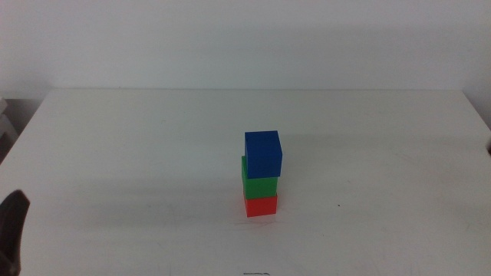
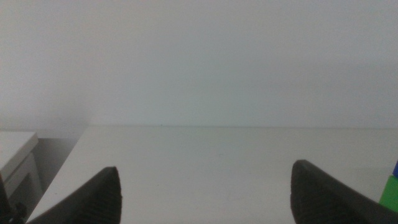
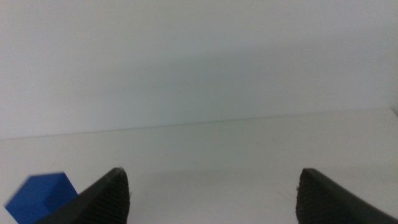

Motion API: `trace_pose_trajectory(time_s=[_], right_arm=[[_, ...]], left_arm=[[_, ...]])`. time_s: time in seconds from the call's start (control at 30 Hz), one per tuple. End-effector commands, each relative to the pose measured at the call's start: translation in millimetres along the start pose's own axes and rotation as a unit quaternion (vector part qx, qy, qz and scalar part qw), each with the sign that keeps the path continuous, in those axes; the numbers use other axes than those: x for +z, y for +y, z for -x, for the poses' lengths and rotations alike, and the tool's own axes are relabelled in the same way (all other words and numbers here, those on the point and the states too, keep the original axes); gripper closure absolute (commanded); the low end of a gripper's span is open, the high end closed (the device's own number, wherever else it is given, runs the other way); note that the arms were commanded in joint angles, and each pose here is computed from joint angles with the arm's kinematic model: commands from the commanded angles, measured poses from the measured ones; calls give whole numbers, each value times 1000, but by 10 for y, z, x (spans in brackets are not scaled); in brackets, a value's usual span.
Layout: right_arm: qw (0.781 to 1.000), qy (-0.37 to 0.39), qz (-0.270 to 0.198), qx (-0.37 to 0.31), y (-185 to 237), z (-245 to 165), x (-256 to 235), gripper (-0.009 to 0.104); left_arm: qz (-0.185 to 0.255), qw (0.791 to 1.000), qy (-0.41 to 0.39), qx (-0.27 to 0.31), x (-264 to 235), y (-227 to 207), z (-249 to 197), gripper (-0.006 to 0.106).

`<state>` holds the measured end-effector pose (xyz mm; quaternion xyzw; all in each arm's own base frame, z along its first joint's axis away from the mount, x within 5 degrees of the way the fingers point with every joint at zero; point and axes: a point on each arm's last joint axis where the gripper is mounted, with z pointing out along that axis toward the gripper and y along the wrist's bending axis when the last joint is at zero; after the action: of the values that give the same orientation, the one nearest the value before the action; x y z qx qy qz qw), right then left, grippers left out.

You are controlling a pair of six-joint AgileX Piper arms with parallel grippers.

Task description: Stack red cubes first, then green, then blue cubes in a specific spot.

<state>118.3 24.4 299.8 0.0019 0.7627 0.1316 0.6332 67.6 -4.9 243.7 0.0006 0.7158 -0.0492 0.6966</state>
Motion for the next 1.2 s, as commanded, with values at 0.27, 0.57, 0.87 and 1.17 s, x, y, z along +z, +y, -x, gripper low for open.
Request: trace_pose_trajectory(time_s=[0.27, 0.57, 0.87, 1.17], right_arm=[[993, -107, -55, -1, -244, -681, -460, 16], [991, -107, -77, 1, -322, -975, -470, 16], [993, -81, -84, 3, -337, -1070, -499, 16], [991, -78, -95, -45, -350, -1068, -502, 16]], left_arm=[[-5, 997, -78, -14, -134, 12, -120, 8], [-2, 999, -51, -9, -106, 28, -360, 8], [-2, 999, -37, -9, -99, 31, -410, 8], [-2, 999, -37, -9, -99, 31, -410, 8]])
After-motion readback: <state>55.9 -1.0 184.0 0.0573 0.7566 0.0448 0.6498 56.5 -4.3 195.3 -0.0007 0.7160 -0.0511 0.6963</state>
